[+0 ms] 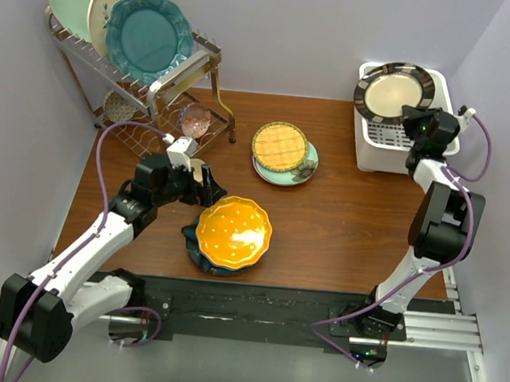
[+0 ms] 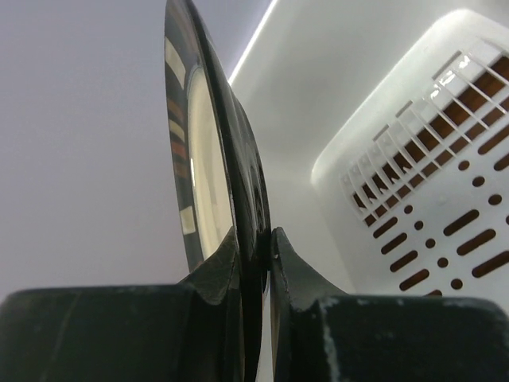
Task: Place the plates into the plastic bin on the countertop
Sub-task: Place the plate in the plastic bin.
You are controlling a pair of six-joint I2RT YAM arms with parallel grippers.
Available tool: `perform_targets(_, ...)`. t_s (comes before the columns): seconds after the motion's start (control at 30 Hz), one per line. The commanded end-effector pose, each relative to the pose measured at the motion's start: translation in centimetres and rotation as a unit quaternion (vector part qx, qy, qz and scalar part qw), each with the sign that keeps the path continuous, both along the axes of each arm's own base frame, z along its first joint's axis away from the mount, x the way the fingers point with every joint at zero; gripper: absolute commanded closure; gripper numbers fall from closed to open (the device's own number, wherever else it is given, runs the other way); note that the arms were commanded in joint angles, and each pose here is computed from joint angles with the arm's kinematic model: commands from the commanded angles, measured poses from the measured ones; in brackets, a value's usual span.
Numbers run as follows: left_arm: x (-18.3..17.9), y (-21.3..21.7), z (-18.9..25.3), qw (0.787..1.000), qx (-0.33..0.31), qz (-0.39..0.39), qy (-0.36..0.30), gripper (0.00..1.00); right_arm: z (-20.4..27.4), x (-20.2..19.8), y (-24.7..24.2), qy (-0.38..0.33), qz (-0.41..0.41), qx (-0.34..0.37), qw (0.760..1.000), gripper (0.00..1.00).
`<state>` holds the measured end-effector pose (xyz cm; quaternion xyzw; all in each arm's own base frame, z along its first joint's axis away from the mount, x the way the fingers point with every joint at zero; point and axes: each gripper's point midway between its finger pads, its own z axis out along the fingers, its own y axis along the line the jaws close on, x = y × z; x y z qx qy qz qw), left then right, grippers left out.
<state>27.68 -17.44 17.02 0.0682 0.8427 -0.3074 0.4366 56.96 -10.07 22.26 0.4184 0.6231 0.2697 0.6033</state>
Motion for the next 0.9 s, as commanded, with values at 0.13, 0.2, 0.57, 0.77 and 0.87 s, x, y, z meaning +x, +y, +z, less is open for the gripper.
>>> perform_targets(0.13,0.6,-0.3,0.4,1.0,-0.007,-0.002,-0.009,0.0,9.1,-1.8,-1.6,-0.136,-0.049,-0.034,0.989,1.0)
perform_targets(0.2,0.6,-0.3,0.3,1.0,-0.007,-0.002,-0.008,0.0,8.9,-2.8,-2.2,-0.134,-0.073,-0.026,0.988,1.0)
perform_targets(0.57,0.5,-0.3,0.2,1.0,-0.007,-0.003,-0.006,0.0,5.6,-3.3,-4.7,-0.102,-0.154,0.049,0.982,1.0)
perform_targets(0.77,0.4,-0.3,0.3,1.0,-0.008,-0.002,-0.007,0.0,2.7,-0.4,-4.6,-0.071,-0.134,0.083,0.985,1.0)
perform_targets(0.87,0.4,-0.2,0.2,1.0,-0.007,-0.001,-0.007,0.0,1.1,0.5,-4.5,-0.054,-0.129,0.098,0.985,1.0)
